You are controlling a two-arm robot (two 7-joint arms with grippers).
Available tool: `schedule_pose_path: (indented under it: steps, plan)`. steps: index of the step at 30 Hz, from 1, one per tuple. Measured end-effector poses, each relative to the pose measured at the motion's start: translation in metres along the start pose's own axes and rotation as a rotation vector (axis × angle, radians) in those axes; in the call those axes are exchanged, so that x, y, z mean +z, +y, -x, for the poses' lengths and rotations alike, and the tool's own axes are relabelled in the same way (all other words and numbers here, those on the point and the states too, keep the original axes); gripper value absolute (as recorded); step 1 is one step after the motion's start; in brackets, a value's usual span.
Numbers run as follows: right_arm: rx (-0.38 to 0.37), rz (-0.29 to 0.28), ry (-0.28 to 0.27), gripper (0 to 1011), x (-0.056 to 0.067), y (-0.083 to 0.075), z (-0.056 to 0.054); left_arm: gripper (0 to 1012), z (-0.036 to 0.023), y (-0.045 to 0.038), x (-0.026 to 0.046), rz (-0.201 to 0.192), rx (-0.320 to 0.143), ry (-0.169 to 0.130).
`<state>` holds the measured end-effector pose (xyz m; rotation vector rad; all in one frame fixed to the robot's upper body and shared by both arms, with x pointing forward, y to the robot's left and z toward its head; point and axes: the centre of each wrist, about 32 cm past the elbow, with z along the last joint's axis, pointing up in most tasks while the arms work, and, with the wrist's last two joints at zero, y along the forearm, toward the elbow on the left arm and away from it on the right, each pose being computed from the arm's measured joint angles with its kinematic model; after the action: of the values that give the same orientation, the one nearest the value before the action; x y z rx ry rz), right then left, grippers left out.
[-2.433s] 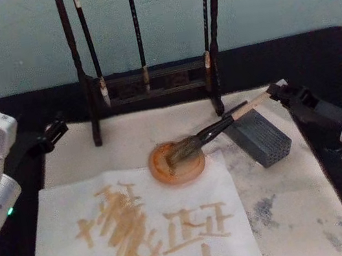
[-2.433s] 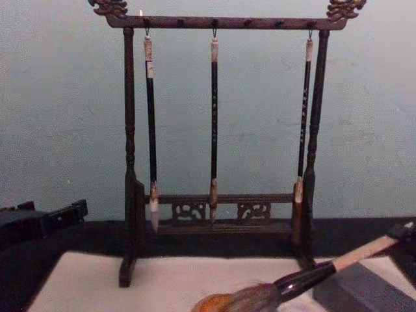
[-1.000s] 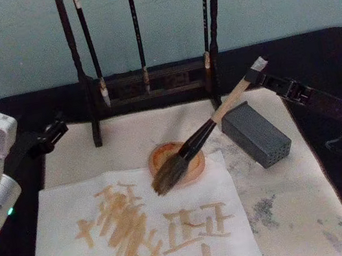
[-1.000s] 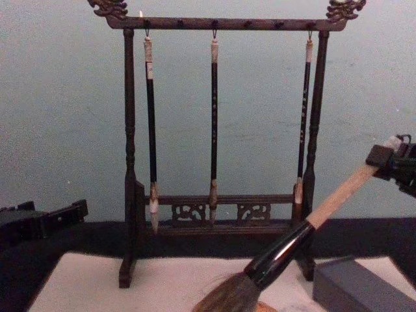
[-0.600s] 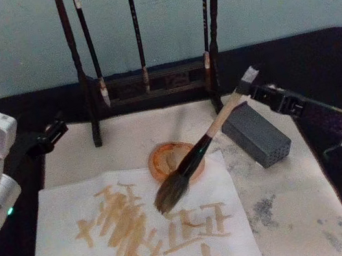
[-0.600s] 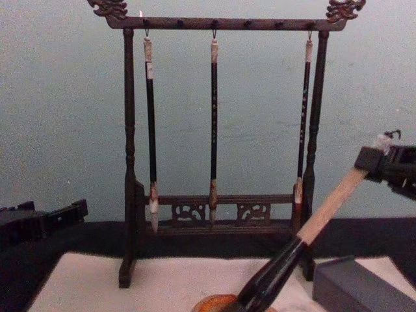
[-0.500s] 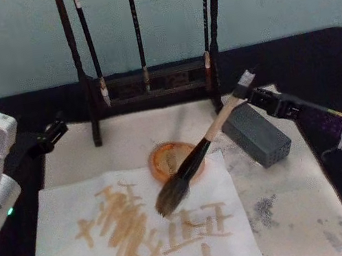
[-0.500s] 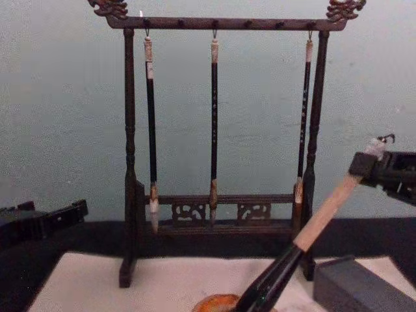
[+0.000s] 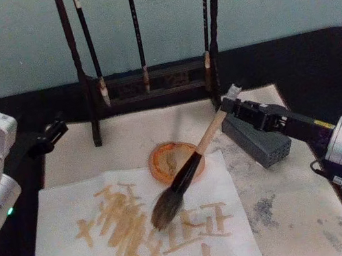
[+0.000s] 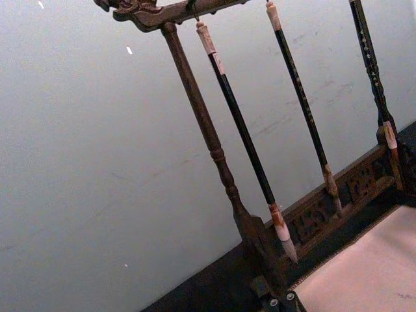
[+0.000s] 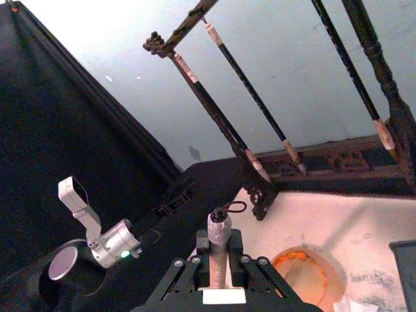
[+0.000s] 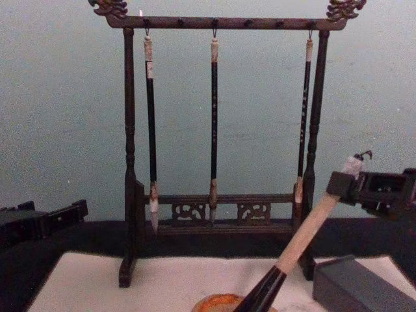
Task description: Pick up the brush from the inkstone, write on the paper, then place the brush back to its original position.
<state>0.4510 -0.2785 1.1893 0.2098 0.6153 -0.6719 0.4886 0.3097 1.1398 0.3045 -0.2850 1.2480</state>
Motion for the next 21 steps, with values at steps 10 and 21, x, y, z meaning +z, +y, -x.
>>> schedule_pose_path:
  steps: [10, 21]
  plan:
    - [-0.003, 0.003, 0.009, 175, -0.0024, -0.0001, -0.0015, 1002, 0.0000, 0.0000, 0.0000, 0.000, 0.000, 0.000]
    - [-0.039, -0.008, 0.010, 175, -0.0008, -0.0079, -0.0074, 1002, 0.0000, 0.0000, 0.0000, 0.000, 0.000, 0.000]
